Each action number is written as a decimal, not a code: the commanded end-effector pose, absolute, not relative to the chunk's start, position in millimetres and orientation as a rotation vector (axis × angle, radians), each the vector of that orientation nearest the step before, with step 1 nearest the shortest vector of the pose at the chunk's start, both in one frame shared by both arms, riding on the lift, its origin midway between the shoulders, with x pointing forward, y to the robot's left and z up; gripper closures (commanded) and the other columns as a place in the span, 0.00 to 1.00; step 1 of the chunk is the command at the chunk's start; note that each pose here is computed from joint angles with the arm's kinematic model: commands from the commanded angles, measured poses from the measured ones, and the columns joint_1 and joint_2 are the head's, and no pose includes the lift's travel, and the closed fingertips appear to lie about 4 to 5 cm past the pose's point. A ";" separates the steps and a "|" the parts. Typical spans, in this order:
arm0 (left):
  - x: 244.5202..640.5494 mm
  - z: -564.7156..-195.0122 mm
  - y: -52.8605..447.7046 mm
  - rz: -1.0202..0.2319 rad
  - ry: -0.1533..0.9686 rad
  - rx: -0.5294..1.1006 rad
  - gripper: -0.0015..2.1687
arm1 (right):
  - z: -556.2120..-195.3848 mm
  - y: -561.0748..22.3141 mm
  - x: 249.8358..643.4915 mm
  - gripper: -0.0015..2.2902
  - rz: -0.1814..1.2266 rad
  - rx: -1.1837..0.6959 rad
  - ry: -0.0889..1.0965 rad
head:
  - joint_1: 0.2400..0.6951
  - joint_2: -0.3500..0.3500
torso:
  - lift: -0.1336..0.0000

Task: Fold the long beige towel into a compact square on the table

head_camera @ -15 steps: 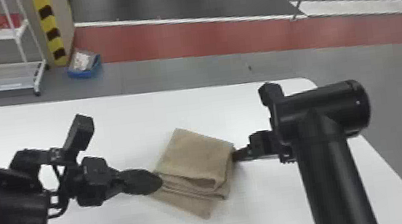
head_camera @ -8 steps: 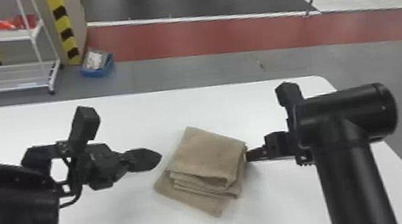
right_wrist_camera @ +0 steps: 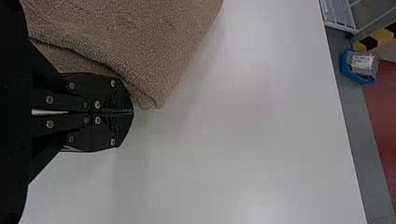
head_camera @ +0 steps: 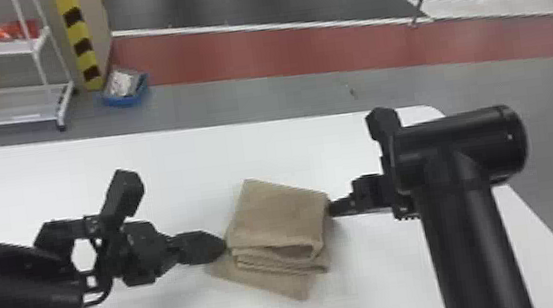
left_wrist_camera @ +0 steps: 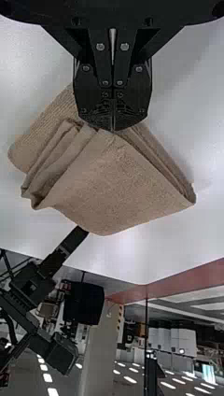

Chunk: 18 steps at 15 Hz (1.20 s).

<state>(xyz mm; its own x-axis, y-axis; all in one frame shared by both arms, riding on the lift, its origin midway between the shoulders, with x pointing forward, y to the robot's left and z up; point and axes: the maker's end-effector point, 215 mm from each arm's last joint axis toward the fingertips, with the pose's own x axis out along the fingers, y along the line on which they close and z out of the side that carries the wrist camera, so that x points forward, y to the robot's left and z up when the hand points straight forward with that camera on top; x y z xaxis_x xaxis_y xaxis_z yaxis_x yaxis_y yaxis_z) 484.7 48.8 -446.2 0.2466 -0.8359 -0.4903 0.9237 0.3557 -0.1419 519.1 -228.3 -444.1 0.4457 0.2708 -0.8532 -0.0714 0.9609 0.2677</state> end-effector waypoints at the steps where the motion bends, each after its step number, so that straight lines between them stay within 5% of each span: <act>1: 476.3 -446.1 49.5 -1.220 0.543 0.188 0.91 | -446.8 -222.4 517.1 0.98 0.230 0.224 1.099 | 1.00 0.22 | 0.07; 18: 447.0 -439.5 44.4 -1.267 0.565 0.158 0.91 | -444.4 -205.4 565.5 0.98 0.309 0.122 0.935 | 1.00 0.24 | 0.07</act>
